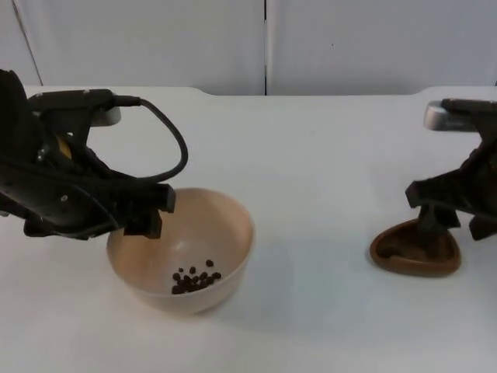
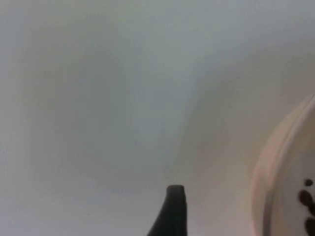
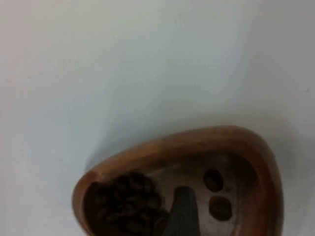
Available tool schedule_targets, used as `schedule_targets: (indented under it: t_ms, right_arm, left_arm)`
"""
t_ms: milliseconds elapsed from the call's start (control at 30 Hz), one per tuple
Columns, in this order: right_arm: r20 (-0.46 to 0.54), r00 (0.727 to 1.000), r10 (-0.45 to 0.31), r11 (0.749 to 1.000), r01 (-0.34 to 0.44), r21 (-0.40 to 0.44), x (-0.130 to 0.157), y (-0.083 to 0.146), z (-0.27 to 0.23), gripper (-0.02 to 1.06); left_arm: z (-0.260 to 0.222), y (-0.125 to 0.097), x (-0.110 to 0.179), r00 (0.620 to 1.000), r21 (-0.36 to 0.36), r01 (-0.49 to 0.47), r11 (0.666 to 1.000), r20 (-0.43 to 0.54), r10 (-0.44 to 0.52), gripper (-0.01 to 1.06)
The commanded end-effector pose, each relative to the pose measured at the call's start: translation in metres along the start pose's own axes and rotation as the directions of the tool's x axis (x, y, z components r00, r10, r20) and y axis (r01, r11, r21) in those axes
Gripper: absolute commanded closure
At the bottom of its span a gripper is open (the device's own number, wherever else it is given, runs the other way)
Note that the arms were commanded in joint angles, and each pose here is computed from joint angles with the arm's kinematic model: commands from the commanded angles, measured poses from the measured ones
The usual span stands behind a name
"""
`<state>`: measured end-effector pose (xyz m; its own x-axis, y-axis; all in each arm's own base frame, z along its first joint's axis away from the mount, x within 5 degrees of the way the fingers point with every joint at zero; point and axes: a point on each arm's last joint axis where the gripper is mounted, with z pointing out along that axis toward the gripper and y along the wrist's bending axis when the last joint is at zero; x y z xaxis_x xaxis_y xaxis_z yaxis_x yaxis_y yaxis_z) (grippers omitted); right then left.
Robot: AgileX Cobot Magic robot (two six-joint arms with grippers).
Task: Pick up the bowl with the left hand and pour the coffee beans from the cup into the bowl with the right hand.
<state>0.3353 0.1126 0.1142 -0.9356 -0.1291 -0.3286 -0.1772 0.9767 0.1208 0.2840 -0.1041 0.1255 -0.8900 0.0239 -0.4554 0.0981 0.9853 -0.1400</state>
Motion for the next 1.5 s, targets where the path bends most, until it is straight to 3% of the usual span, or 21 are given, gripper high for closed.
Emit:
schedule_targets:
  t_ms: [0,233,400,567,600,767,800,900,1133,1467]
  right_arm:
    - [0.021,1.0,-0.009,1.0,0.009,-0.002,-0.003,0.0,-0.013,0.4]
    - [0.1,0.993,-0.061,0.998,0.062,-0.015,-0.009,0.005,-0.071,0.4]
    - [0.232,0.97,-0.074,0.996,0.083,-0.026,-0.011,0.01,-0.127,0.4]
    - [0.408,0.909,-0.08,0.994,0.106,-0.04,0.0,0.014,-0.199,0.4]
    - [0.408,0.909,-0.08,0.994,0.106,-0.04,0.0,0.014,-0.199,0.4]
    - [0.552,0.83,-0.079,0.991,0.125,-0.047,0.016,0.015,-0.252,0.4]
    - [0.552,0.83,-0.079,0.991,0.125,-0.047,0.016,0.015,-0.252,0.4]
    - [0.606,0.79,-0.091,0.988,0.146,-0.042,0.027,0.016,-0.275,0.4]
    - [0.651,0.749,-0.124,0.983,0.183,-0.022,0.044,0.015,-0.3,0.4]
    - [0.69,0.712,-0.13,0.98,0.199,-0.021,0.07,0.014,-0.328,0.4]
  left_arm:
    - [-0.009,0.0,-0.003,1.0,0.006,-0.004,1.0,0.025,0.004,0.31]
    - [-0.048,-0.005,-0.016,0.991,0.039,-0.004,0.999,0.132,-0.001,0.31]
    - [-0.086,-0.007,-0.022,0.974,0.068,-0.011,0.998,0.228,-0.005,0.31]
    - [-0.139,-0.008,-0.024,0.932,0.109,-0.023,0.994,0.362,-0.018,0.31]
    - [-0.139,-0.008,-0.024,0.932,0.109,-0.023,0.994,0.362,-0.018,0.31]
    - [-0.186,-0.007,-0.021,0.866,0.144,-0.048,0.988,0.498,-0.03,0.31]
    - [-0.186,-0.007,-0.021,0.866,0.144,-0.048,0.988,0.498,-0.03,0.31]
    - [-0.207,-0.006,-0.017,0.829,0.153,-0.067,0.986,0.558,-0.03,0.31]
    - [-0.227,-0.003,-0.009,0.802,0.144,-0.089,0.986,0.597,-0.015,0.31]
    - [-0.241,0.0,0.003,0.81,0.112,-0.121,0.986,0.585,0.032,0.31]
